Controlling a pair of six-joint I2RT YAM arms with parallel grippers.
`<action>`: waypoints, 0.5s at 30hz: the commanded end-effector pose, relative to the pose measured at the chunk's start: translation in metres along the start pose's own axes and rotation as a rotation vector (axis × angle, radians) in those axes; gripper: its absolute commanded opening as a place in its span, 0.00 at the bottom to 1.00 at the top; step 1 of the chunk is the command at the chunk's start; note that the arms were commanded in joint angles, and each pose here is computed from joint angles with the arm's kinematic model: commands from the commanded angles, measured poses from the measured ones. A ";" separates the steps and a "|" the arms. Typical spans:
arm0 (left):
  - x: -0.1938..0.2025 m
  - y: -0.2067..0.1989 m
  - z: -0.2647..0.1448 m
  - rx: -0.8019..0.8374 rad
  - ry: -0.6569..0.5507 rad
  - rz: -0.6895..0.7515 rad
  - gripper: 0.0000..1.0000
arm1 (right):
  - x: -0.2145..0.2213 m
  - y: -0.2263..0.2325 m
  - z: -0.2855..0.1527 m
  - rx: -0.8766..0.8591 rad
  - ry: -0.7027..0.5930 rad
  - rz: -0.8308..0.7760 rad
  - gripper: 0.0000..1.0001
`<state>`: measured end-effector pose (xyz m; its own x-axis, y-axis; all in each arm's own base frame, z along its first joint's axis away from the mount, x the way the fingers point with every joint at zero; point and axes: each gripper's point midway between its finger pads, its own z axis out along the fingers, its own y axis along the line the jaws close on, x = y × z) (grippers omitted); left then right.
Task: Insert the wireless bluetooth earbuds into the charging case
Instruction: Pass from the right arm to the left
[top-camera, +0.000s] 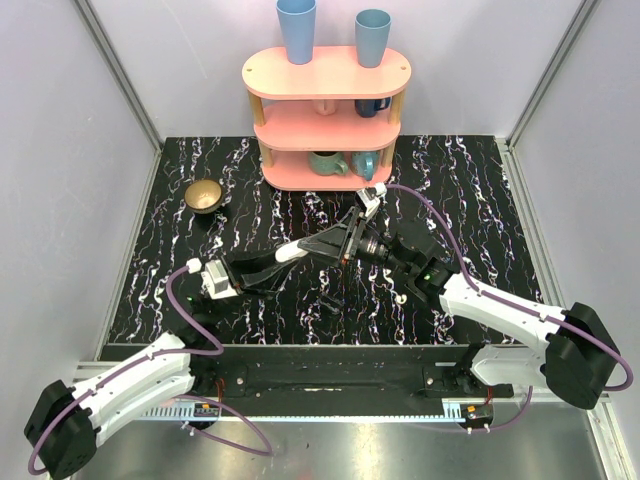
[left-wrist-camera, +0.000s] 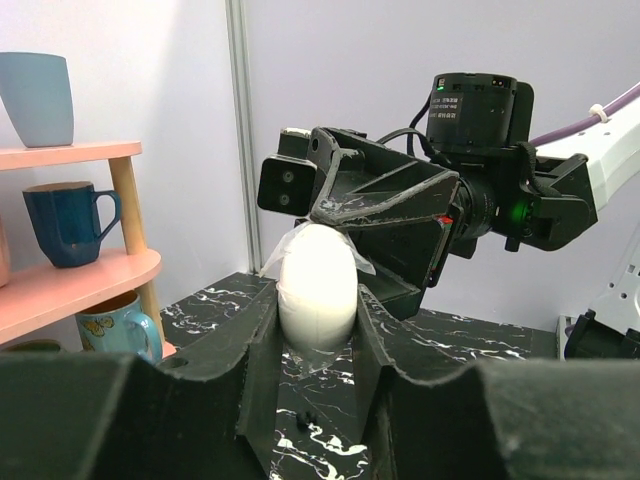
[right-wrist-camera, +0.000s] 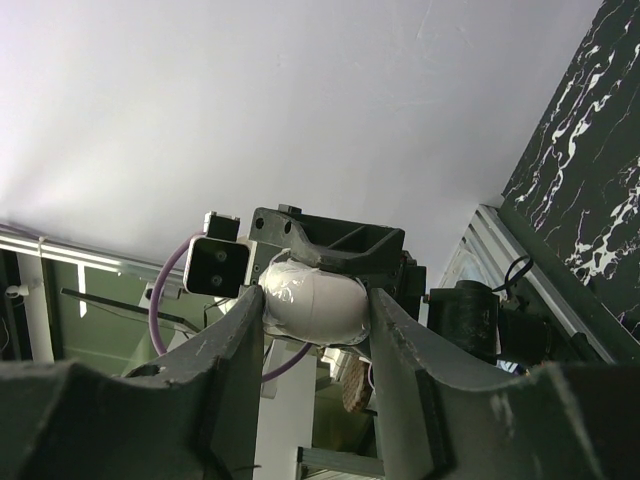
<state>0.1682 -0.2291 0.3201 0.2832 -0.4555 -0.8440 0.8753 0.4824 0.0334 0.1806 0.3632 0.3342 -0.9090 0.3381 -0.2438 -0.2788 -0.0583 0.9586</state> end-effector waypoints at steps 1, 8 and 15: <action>-0.022 -0.001 0.007 0.007 -0.073 0.027 0.20 | -0.003 0.020 -0.002 -0.066 -0.011 -0.028 0.17; -0.023 0.001 0.007 0.001 -0.079 0.030 0.31 | -0.002 0.017 -0.001 -0.054 -0.007 -0.027 0.16; -0.024 0.001 0.007 -0.001 -0.084 0.023 0.35 | -0.003 0.014 0.000 -0.043 -0.009 -0.025 0.17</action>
<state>0.1686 -0.2292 0.3204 0.2835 -0.4572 -0.8430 0.8752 0.4827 0.0324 0.1806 0.3632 0.3340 -0.9091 0.3379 -0.2435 -0.2783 -0.0577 0.9588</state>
